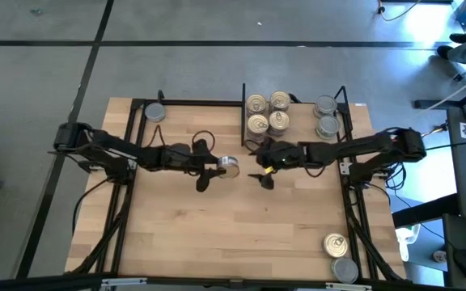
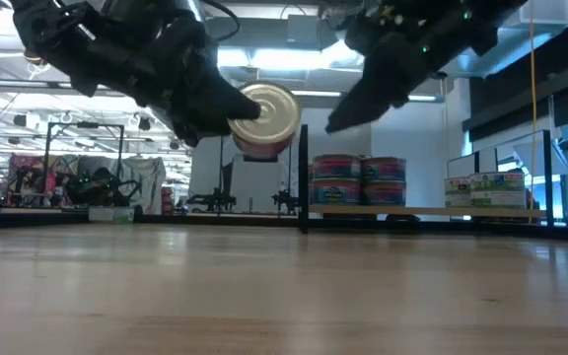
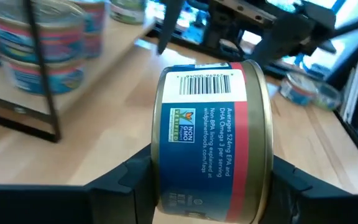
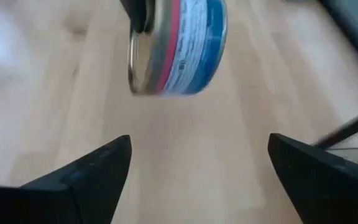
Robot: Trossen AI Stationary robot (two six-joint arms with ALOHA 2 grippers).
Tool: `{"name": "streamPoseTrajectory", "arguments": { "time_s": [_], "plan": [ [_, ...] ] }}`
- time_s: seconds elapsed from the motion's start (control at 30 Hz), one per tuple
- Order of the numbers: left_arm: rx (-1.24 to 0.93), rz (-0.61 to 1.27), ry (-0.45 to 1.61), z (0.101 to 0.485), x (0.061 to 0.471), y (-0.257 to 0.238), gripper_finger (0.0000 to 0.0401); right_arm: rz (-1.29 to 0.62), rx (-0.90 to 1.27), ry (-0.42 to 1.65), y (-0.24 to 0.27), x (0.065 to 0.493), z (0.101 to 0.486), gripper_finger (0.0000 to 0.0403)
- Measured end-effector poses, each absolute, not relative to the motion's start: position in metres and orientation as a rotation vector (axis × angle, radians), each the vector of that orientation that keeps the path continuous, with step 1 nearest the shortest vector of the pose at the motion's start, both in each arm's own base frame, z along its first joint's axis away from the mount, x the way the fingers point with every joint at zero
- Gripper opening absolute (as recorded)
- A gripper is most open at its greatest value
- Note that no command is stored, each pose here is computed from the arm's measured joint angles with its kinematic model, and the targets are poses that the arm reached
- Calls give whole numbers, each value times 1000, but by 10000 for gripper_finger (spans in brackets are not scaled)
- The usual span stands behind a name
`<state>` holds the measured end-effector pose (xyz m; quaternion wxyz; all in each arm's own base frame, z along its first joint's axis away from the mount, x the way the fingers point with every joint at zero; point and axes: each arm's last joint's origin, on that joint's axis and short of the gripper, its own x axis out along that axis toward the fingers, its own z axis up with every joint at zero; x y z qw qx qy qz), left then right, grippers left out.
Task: Stack canned seafood by type on shelf
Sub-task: Put the blue tuna can on the shelf
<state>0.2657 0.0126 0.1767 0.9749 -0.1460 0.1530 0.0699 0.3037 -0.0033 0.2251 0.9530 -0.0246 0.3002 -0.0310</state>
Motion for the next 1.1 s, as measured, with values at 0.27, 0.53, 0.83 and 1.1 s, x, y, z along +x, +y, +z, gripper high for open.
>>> {"name": "streamPoseTrajectory", "arguments": {
  "time_s": [0.27, 0.53, 0.83, 1.1],
  "plan": [
    [-448, 184, 266, 195, 250, 47, 188, -122, -276, 563, -8, 302, 238, 367],
    [-667, 114, 234, 203, 241, 70, 188, -173, -173, 509, -8, 306, 241, 367],
    [-776, 88, 215, 206, 237, 80, 188, -135, -99, 449, -6, 308, 245, 367],
    [-911, 3, 165, 213, 234, 89, 187, 7, -476, 284, -3, 313, 262, 367]
  ]
}}
